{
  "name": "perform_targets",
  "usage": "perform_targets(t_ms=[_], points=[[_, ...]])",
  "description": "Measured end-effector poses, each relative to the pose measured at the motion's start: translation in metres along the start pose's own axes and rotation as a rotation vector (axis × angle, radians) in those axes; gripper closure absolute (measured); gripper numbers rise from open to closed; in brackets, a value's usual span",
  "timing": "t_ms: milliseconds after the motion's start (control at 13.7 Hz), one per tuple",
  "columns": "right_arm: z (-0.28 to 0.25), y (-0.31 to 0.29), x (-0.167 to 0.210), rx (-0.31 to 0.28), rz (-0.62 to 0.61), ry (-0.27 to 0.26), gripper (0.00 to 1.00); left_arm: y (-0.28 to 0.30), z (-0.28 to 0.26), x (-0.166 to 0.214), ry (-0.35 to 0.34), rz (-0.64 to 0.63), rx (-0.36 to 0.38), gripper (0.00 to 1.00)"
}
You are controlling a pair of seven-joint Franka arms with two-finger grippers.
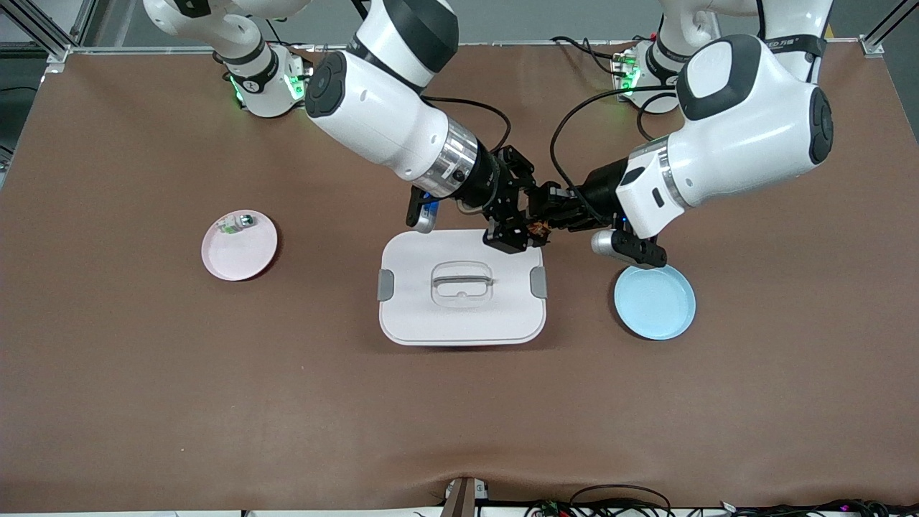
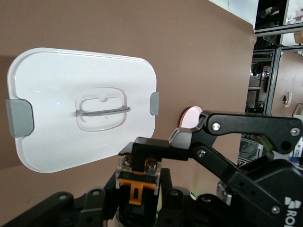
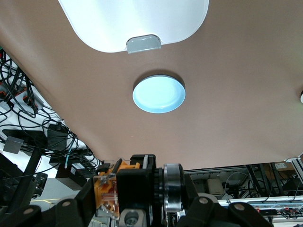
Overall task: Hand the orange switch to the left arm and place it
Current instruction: 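Grasp the switch with the left gripper and open the right gripper, then move the switch to the blue plate while the right gripper withdraws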
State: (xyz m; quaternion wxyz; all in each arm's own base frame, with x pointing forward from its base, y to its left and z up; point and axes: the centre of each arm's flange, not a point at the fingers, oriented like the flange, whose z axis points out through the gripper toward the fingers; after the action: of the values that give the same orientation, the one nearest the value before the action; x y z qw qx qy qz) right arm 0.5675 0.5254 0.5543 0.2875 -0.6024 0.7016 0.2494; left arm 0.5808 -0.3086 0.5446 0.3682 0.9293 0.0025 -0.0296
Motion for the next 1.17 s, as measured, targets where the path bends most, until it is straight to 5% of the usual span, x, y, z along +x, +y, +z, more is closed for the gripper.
perform_targets(t_ms=[293,513,586,1025,1172], points=[[-0.001,-0.001,0.0,0.002,0.001,-0.001,0.24,0.0,0.0,0.0,0.002,0.002,0.003,0.64],[-0.011,-0.01,0.001,0.022,0.002,-0.002,0.0,-0.003,0.001,0.002,0.004,-0.002,0.018,0.64],[-0.016,-0.014,0.002,0.028,0.001,0.001,0.0,-0.006,0.001,0.002,0.006,0.007,0.042,0.65],[-0.09,-0.05,0.029,-0.039,-0.183,0.076,0.0,-0.026,-0.01,-0.012,-0.071,0.045,0.304,0.66],[-0.11,-0.055,0.043,-0.087,-0.318,0.139,0.0,-0.032,-0.021,-0.019,-0.095,0.047,0.388,0.66]])
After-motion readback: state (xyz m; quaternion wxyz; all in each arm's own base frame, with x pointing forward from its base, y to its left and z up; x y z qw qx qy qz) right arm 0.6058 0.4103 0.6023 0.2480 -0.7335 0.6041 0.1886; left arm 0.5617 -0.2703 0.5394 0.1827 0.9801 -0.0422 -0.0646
